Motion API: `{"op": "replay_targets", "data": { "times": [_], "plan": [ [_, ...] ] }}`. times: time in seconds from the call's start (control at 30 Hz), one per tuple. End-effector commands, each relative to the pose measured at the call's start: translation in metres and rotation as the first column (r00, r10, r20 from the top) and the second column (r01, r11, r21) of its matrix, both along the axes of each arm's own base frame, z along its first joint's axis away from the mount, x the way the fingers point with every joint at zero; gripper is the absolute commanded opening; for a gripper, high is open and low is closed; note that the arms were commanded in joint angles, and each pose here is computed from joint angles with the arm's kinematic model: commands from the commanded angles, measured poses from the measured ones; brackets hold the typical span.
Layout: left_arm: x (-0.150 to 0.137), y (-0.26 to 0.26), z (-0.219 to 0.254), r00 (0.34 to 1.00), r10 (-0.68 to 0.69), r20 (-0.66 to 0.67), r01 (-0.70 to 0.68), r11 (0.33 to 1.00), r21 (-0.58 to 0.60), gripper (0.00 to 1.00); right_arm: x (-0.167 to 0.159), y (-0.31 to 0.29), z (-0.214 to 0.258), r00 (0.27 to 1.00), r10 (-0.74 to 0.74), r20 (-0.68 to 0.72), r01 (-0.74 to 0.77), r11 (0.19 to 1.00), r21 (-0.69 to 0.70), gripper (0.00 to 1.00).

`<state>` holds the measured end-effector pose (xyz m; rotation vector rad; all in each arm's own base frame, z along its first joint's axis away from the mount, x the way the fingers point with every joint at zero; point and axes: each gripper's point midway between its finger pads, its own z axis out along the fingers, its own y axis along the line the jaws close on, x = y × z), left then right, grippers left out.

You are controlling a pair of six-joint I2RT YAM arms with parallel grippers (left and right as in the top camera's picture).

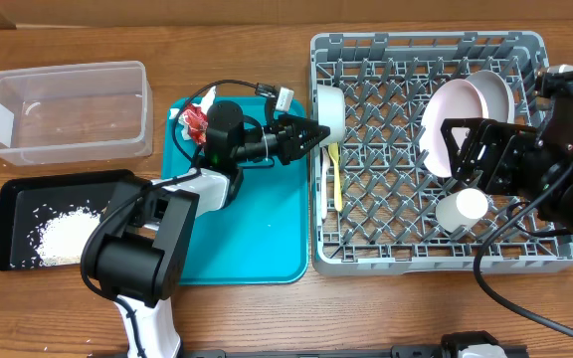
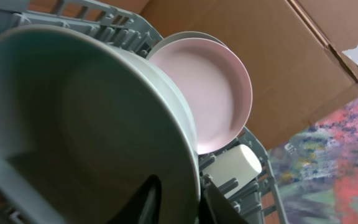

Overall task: Sort waste into correct bins and load items into the dishwasher rack
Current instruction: 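Carry the white bowl to the rack and set it on its side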

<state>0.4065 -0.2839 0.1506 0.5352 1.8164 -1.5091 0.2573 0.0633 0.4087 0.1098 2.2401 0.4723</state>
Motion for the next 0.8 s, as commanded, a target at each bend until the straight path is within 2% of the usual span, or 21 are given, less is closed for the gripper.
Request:
{"op": "replay_targets", "data": {
  "times": [0.0, 0.03, 0.07, 0.1, 0.23, 0.57, 0.67, 0.77],
  "plan": [
    [0.001, 0.008, -0.001, 1.000, -0.029, -0.005, 0.029, 1.000, -0.008, 0.42, 0.000, -0.004, 0.002, 1.000, -0.021, 0.010, 0.021, 1.000, -0.014, 0.88],
    [0.000, 0.010, -0.001, 0.999, -0.043, -0.007, 0.043, 0.999, -0.010, 0.50, 0.000, -0.004, 0.002, 1.000, -0.021, 0.010, 0.021, 1.000, -0.014, 0.88],
    [-0.001, 0.012, -0.001, 0.999, -0.053, -0.007, 0.053, 0.999, -0.012, 0.68, 0.000, -0.004, 0.002, 1.000, -0.021, 0.010, 0.021, 1.000, -0.013, 0.88],
    [-0.003, 0.014, 0.000, 0.998, -0.068, -0.013, 0.067, 0.998, -0.017, 1.00, 0.000, -0.004, 0.002, 1.000, -0.021, 0.010, 0.021, 1.000, -0.014, 0.88],
    [-0.004, 0.023, 0.002, 0.995, -0.084, -0.048, 0.082, 0.996, -0.033, 1.00, 0.000, -0.004, 0.002, 1.000, -0.021, 0.010, 0.021, 1.000, -0.013, 0.89],
    [-0.011, 0.034, 0.057, 0.994, -0.105, 0.037, 0.107, 0.990, -0.086, 1.00, -0.001, -0.004, 0.001, 1.000, -0.021, 0.008, 0.021, 1.000, -0.014, 0.89],
    [-0.007, 0.043, 0.075, 0.998, -0.048, 0.031, 0.050, 0.995, -0.081, 1.00, -0.001, -0.004, 0.001, 1.000, -0.021, 0.004, 0.021, 1.000, -0.014, 0.89],
    [0.004, 0.060, 0.081, 0.997, 0.073, 0.011, -0.072, 0.997, -0.031, 1.00, -0.001, -0.004, 0.001, 1.000, -0.021, 0.004, 0.021, 1.000, -0.014, 0.91]
  ]
}}
